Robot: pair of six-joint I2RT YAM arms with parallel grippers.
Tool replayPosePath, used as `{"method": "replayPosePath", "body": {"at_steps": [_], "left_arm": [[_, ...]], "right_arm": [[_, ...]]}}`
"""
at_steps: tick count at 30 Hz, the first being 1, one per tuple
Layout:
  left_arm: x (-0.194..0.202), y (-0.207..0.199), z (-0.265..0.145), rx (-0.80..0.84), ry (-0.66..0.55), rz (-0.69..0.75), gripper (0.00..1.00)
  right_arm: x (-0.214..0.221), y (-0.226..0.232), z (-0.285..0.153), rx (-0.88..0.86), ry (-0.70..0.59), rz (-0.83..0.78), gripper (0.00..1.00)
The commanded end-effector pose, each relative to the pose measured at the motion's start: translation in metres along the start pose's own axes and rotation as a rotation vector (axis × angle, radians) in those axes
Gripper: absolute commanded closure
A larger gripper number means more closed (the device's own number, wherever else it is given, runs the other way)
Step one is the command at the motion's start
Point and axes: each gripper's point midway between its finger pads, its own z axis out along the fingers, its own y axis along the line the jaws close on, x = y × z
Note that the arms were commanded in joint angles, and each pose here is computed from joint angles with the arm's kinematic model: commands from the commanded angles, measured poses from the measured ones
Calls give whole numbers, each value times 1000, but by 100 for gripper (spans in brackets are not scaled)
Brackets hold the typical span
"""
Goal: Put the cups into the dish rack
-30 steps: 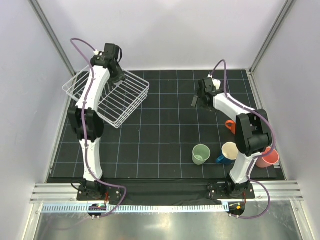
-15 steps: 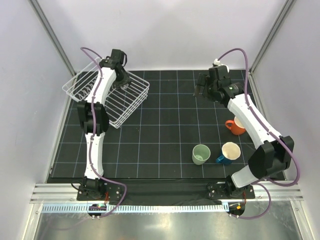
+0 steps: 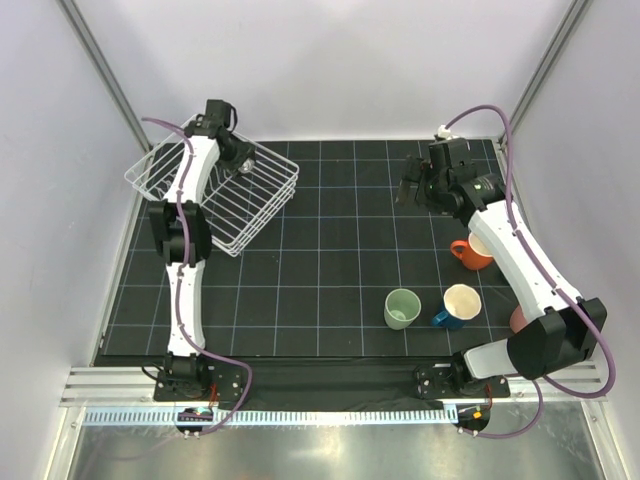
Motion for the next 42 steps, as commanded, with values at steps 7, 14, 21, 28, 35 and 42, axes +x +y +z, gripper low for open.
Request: {"method": "replayPosePath", "body": {"at_steps": [7,14,21,28,35,42], "left_arm": [[-14,-29,1,117,41,-323,100],[-10,-33,11,115,85,-507,100],[-21,-30,11,103,54,-613,100],[-19,-31,18,99,75,-691,100],[-19,-29,24,92,79,-700,75],[-19,-33,24,112,87,-700,62]], "right_arm": [[6,-6,-8,17,8,-8,0],[4,6,-6,-41,22,-11,0],[4,10,2,-46,40,-37,0],[4,12,10,-43,55,-42,0],[2,15,17,-43,62,-43,0],[-1,16,21,-42,61,-46,0]]}}
